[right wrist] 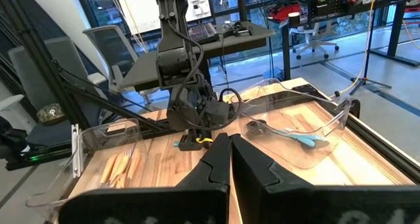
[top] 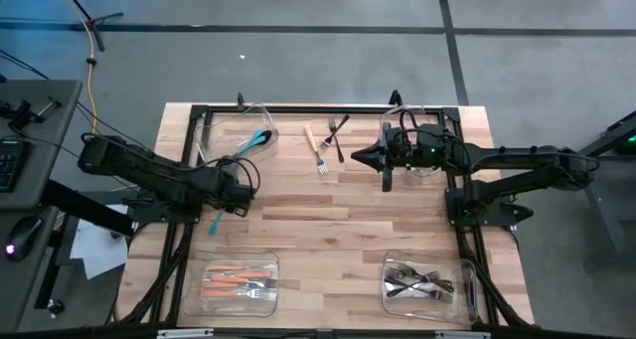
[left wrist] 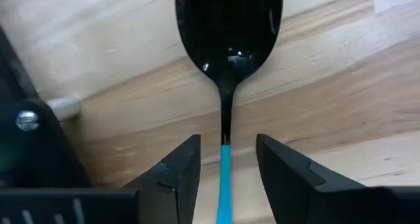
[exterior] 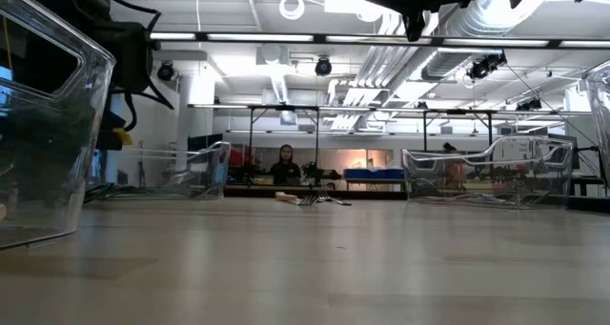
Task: Sort silverware by color (type)
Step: Put the blue spoon into the top left transparent bin
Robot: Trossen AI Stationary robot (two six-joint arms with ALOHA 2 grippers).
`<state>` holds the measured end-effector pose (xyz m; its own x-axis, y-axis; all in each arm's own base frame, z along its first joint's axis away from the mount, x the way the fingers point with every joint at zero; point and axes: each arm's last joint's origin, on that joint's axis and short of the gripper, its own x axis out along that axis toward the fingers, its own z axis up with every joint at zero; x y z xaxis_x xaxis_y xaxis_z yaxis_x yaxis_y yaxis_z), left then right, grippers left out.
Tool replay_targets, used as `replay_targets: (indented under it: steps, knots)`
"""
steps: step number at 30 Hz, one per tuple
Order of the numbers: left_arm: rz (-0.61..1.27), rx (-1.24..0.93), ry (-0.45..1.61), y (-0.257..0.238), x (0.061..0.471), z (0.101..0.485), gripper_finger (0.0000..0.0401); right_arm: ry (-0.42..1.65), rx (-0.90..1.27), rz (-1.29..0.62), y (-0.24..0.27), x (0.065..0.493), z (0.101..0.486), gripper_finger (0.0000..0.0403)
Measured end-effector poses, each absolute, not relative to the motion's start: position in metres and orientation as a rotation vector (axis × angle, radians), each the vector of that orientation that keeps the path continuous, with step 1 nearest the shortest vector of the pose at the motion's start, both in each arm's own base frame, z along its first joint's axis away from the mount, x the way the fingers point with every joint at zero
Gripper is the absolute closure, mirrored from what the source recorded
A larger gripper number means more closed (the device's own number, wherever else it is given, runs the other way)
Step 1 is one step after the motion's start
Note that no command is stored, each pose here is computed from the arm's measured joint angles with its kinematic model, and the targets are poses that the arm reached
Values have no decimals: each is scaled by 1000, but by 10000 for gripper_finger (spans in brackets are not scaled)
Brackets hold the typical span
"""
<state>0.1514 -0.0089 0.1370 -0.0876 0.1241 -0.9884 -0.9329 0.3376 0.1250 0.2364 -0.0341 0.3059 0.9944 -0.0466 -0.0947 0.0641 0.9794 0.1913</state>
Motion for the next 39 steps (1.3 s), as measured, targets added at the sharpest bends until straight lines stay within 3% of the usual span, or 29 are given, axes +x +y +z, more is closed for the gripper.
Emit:
replay_targets:
  steps: [10,19,27,32,39]
  knots:
    - [1041,-880,1340,-9,148,129,287,97,196,-53,-34,236,305,403]
    - [857,-915,1340,-14,161,138,388,109,198,-47,-34,236,304,403]
    - [698,-902,1330,-18,167,143,398,112,199,-39,-34,236,304,403]
    - [536,-878,1143,-19,191,170,399,113,197,-39,-34,236,304,403]
    - [275,-699,593,-6,241,229,400,112,199,-39,-34,236,304,403]
